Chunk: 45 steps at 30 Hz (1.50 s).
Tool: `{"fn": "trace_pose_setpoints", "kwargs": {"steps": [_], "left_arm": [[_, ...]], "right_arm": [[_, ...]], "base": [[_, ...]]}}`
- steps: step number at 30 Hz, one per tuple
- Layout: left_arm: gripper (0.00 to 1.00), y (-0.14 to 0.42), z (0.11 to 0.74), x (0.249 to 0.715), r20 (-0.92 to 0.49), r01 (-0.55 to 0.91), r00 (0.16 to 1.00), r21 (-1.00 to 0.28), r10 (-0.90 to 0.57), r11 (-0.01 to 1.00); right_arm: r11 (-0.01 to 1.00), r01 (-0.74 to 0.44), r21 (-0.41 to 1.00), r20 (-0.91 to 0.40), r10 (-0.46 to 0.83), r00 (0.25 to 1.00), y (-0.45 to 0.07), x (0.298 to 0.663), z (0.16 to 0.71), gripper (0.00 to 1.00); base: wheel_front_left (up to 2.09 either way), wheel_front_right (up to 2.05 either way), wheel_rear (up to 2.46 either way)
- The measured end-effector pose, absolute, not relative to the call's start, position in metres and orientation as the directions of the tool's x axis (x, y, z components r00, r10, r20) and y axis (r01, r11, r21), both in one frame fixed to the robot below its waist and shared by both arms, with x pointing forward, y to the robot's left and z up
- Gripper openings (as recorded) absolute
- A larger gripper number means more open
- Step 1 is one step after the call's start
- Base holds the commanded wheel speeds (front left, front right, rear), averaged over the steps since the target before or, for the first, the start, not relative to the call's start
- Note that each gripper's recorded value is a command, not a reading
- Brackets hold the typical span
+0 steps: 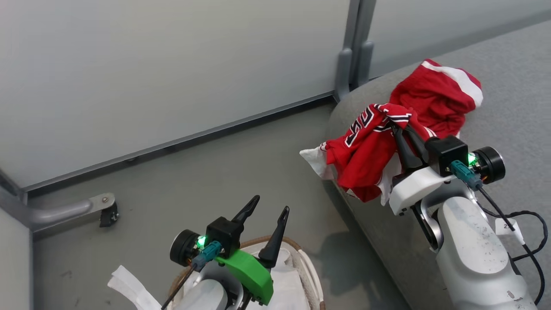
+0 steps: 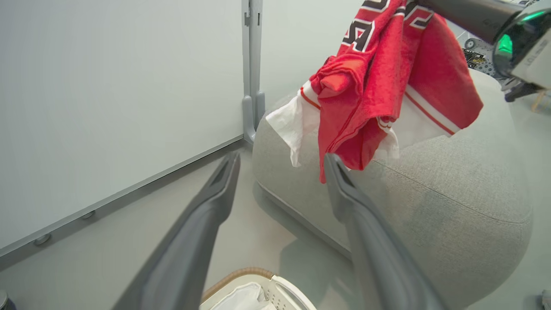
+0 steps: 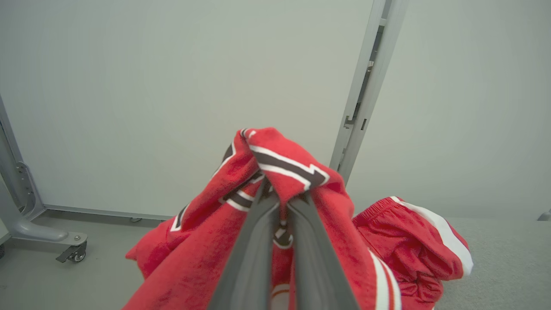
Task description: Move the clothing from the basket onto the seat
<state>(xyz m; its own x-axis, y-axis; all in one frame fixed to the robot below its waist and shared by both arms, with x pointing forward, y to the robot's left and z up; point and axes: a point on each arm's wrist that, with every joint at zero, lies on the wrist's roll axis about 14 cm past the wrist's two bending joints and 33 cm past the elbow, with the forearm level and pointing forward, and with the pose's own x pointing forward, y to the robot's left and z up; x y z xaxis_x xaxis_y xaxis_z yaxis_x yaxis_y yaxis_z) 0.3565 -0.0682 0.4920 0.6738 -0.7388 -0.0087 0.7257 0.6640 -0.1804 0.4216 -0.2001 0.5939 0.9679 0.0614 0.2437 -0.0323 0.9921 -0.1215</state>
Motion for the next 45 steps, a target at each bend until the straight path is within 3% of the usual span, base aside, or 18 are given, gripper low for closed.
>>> {"fn": "trace_pose_setpoints", "kwargs": {"steps": [12, 20, 35, 39, 45], "left_arm": [[1.00, -0.131, 0.475, 0.343, -0.029, 0.841, 0.504, -0.211, -0.863, 0.498], [1.00, -0.143, 0.460, 0.348, -0.043, 0.860, 0.457, -0.232, -0.888, 0.454], [1.00, -0.110, 0.436, 0.397, -0.067, 0.812, 0.540, -0.219, -0.839, 0.541], [1.00, -0.096, 0.424, 0.412, -0.088, 0.787, 0.573, -0.220, -0.815, 0.577], [1.00, -0.079, 0.406, 0.430, -0.110, 0.755, 0.607, -0.227, -0.787, 0.615]], "right_arm": [[0.974, 0.185, -0.134, 0.194, -0.157, 0.968, -0.281, 0.395, 0.575, 0.00], [0.944, 0.242, -0.225, 0.231, -0.190, 0.954, -0.302, 0.416, 0.597, 0.00], [0.782, 0.462, -0.419, 0.496, -0.229, 0.837, -0.386, 0.491, 0.745, 0.00], [0.752, 0.488, -0.443, 0.452, -0.282, 0.846, -0.409, 0.510, 0.732, 0.00], [0.775, 0.474, -0.419, 0.312, -0.367, 0.876, -0.427, 0.538, 0.656, 0.00]], "base": [[0.00, 0.00, 0.00], [0.00, 0.00, 0.00], [0.00, 0.00, 0.00], [0.00, 0.00, 0.00], [0.00, 0.00, 0.00]]}}
